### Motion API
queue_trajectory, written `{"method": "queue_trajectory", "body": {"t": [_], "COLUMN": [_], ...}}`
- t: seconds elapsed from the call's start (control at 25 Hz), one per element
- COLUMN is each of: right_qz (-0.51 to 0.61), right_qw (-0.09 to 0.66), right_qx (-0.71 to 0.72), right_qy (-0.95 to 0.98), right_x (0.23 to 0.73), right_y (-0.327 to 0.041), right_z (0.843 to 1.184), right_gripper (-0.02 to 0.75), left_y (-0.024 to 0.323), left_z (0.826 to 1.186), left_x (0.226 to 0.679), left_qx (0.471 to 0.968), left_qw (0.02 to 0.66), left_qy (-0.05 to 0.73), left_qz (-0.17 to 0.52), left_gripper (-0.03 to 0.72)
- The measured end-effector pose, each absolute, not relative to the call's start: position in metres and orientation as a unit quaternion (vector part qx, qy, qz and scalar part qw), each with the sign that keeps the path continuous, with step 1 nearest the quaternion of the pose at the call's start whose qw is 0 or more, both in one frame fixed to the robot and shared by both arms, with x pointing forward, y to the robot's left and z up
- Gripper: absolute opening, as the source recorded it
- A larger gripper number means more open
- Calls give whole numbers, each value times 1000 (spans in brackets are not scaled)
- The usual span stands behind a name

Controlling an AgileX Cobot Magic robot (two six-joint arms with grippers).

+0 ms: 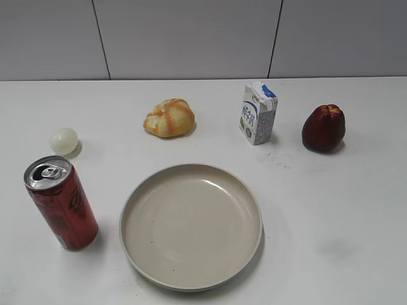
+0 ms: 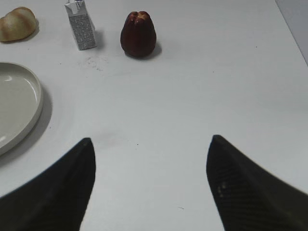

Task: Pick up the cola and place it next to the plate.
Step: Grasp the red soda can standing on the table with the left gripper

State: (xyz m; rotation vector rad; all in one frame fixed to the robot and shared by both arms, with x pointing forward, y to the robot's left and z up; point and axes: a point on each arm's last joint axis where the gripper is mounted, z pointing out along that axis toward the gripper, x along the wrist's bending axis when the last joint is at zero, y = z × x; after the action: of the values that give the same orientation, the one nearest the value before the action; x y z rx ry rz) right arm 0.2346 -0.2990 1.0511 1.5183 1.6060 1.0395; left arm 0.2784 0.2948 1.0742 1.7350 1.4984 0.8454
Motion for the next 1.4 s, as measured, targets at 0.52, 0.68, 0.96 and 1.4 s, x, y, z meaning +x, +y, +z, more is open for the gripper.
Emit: {"method": "queue_trajectory", "body": {"t": [0.52, 0.68, 0.96, 1.4], "right_qz": [400, 400, 400, 400], "right_qw": [343, 343, 343, 343], "right_qx": [584, 584, 584, 584], "right_qy": [618, 618, 618, 618], "right_x": [235, 235, 235, 235], "right_y": [-299, -299, -299, -299], "right_z": [1051, 1051, 1051, 1051], "right_gripper": [575, 575, 575, 575], "left_y": [290, 281, 264, 187], "left_z": [1083, 1101, 1132, 1102], "left_x": [281, 295, 334, 428], "left_qx": [674, 697, 763, 908], "left_qw": [366, 389, 374, 168], "left_qy": [549, 527, 471, 376], "left_qz": [331, 293, 238, 80], "left_gripper": [611, 639, 642, 636]}}
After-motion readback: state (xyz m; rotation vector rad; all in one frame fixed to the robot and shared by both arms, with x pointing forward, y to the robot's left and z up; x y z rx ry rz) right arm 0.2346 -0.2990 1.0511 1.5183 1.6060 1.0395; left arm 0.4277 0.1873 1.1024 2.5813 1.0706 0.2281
